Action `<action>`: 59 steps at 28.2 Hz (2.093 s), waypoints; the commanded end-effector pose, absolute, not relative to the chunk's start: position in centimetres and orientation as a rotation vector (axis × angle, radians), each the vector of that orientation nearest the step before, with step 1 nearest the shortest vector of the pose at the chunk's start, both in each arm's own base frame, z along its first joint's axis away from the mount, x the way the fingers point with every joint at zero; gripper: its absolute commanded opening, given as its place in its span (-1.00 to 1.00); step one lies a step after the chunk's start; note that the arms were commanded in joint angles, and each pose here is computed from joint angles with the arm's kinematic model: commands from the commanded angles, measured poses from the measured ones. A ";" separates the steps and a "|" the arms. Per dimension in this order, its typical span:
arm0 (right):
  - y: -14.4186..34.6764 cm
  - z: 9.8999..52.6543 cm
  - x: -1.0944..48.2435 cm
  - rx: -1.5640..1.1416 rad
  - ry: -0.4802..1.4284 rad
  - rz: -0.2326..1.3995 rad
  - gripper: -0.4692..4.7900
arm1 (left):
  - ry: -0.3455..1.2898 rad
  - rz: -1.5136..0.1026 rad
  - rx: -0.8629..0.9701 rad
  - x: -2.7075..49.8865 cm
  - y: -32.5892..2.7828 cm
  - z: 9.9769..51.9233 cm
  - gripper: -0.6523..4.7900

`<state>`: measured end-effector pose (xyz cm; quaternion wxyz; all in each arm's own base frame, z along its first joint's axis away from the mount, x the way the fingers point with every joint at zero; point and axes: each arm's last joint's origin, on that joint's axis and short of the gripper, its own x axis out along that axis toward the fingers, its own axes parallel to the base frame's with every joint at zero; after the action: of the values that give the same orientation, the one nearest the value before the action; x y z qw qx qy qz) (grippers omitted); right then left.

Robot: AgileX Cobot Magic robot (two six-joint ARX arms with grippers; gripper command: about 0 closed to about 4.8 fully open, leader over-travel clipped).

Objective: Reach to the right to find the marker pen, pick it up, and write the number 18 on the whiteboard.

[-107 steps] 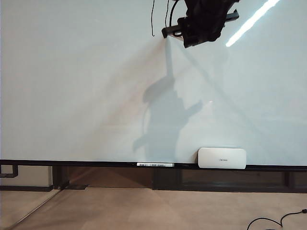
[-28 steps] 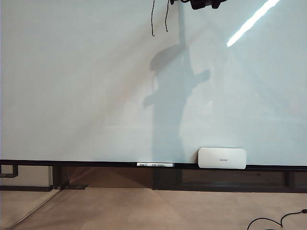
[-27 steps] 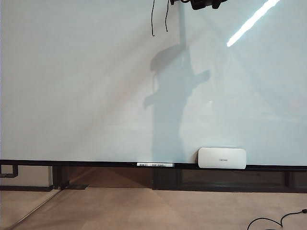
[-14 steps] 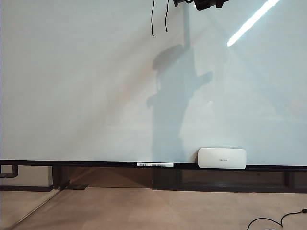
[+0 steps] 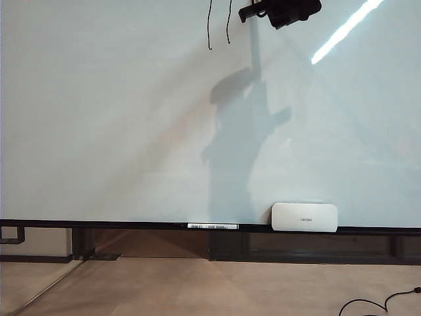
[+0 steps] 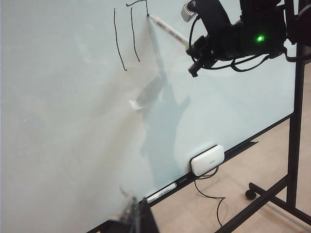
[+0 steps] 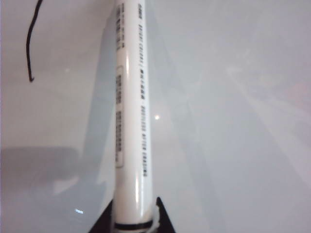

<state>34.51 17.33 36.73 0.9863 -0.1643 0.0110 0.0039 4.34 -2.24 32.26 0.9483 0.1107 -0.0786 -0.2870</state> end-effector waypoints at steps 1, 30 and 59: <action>17.3 36.5 34.5 -0.328 0.044 0.003 -0.83 | -0.170 -0.582 0.228 4.3 -2.2 32.4 -0.78; 18.5 35.5 31.9 -0.271 -0.017 0.146 -0.83 | -0.174 -0.580 0.250 4.3 -2.2 32.4 -0.78; 18.7 35.1 34.1 -0.290 -0.026 0.164 -0.83 | -0.182 -0.579 0.250 4.3 -2.2 32.5 -0.78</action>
<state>34.20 18.77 34.56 0.9850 -0.1491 -0.0009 0.0871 4.35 -2.24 32.20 0.9475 0.1210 -0.0785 -0.2853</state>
